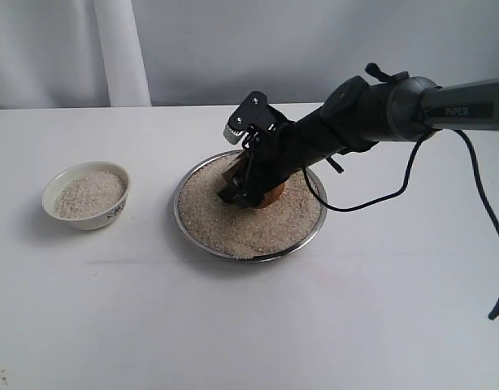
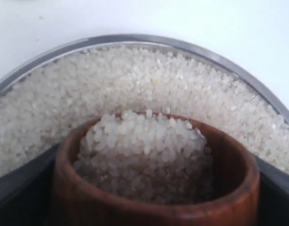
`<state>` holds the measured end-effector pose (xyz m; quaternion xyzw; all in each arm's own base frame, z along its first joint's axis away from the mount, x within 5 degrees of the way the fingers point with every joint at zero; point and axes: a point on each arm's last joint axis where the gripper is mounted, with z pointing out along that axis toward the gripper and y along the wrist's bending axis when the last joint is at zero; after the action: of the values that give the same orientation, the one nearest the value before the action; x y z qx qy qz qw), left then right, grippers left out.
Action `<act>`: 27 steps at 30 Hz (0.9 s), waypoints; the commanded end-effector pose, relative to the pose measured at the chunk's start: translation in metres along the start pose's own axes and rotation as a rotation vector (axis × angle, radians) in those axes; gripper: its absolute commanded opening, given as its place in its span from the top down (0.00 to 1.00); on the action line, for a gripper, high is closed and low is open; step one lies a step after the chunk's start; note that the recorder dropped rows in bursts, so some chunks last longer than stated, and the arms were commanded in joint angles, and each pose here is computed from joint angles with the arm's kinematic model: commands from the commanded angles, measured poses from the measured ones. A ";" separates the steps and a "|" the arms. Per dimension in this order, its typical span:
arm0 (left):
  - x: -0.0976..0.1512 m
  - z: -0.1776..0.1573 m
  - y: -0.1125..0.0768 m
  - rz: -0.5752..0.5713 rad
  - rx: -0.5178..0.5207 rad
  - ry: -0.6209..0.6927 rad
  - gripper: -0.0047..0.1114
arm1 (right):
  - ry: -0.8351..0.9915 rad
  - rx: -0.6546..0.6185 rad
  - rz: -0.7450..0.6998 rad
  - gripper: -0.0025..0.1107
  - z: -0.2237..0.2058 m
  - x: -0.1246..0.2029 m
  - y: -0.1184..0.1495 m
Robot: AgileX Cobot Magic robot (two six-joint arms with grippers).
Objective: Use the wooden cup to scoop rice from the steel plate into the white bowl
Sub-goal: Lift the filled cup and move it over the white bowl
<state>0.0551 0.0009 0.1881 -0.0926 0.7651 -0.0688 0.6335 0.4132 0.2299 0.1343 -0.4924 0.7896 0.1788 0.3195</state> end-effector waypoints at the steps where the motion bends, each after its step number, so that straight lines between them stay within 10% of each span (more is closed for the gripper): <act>1: -0.001 0.000 -0.001 -0.006 0.010 -0.008 0.96 | -0.055 0.037 0.006 0.98 -0.015 -0.014 -0.001; 16: -0.001 0.000 -0.001 -0.006 0.010 -0.008 0.96 | -0.193 0.079 -0.057 0.98 -0.046 -0.062 0.005; 27: -0.001 0.000 -0.001 -0.006 0.010 -0.008 0.96 | -0.320 0.200 -0.266 0.98 -0.010 -0.162 0.069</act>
<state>0.0551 0.0009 0.1881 -0.0926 0.7651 -0.0688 0.6335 0.3976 0.3517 0.2482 -0.5227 0.6712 0.1509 0.5035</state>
